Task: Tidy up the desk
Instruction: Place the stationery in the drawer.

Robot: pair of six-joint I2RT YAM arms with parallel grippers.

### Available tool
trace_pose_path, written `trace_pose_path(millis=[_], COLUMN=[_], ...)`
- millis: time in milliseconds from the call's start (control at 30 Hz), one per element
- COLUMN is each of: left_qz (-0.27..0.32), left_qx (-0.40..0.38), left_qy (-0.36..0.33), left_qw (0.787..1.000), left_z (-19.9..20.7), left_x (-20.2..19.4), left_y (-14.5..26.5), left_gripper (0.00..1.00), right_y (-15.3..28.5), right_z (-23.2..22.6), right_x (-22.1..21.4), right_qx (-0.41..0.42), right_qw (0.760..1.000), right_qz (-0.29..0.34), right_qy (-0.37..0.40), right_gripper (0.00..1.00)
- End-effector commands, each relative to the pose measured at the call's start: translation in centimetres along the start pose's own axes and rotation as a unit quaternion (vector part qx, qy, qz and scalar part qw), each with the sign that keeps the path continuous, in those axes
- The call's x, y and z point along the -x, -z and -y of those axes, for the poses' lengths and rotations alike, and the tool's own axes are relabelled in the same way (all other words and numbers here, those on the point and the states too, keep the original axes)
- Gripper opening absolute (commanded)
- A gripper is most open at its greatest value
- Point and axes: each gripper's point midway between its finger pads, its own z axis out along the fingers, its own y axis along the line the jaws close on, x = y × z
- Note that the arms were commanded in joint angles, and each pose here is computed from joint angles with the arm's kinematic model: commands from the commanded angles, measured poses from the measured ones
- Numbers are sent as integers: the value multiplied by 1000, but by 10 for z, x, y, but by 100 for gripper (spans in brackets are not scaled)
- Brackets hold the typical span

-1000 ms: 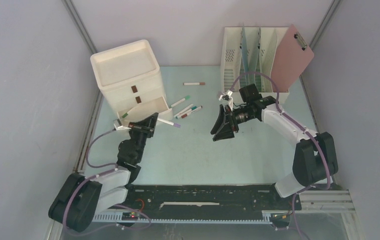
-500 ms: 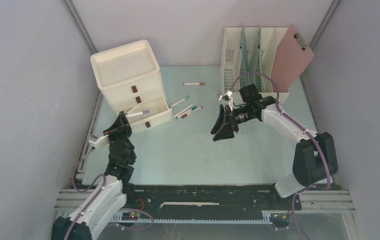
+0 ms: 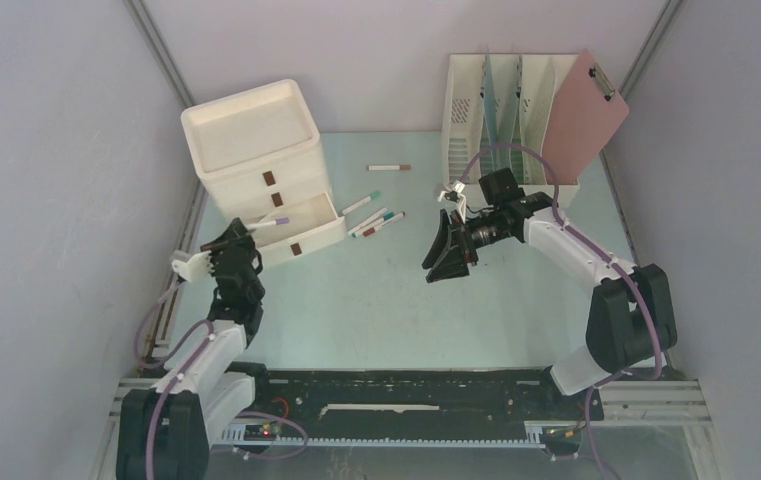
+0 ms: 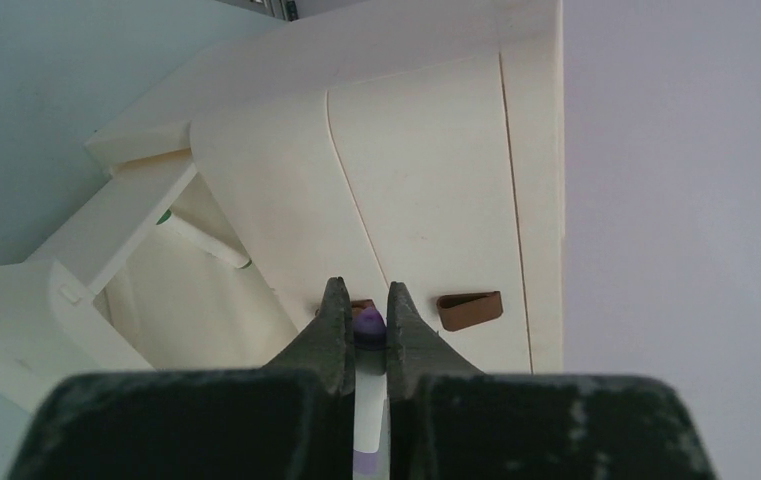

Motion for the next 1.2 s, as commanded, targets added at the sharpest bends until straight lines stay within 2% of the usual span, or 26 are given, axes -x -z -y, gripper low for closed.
trace_pose_path(millis=[0, 133, 500, 833, 1033, 1167], left_qz=[-17, -27, -31, -38, -64, -105], left_qx=[-15, -9, -12, -24, -57, -102], left_qy=[14, 10, -20, -53, -68, -86], left_qw=[1000, 1000, 999, 998, 994, 985], left_z=[15, 11, 15, 26, 33, 48], left_x=[-8, -16, -21, -10, -10, -21], left_y=[-12, -22, -37, -18, -1, 12], left_gripper=[4, 8, 58, 99, 100, 100], right_y=[5, 5, 5, 6, 7, 8], right_z=[-7, -7, -7, -6, -7, -6], right_x=[12, 13, 11, 12, 12, 12], right_qx=[-4, -4, -5, -9, -11, -13], right_qw=[999, 999, 999, 999, 999, 999], right_qz=[7, 8, 5, 4, 5, 5], right_qy=[34, 37, 37, 41, 44, 43], right_gripper=[61, 61, 61, 61, 61, 61])
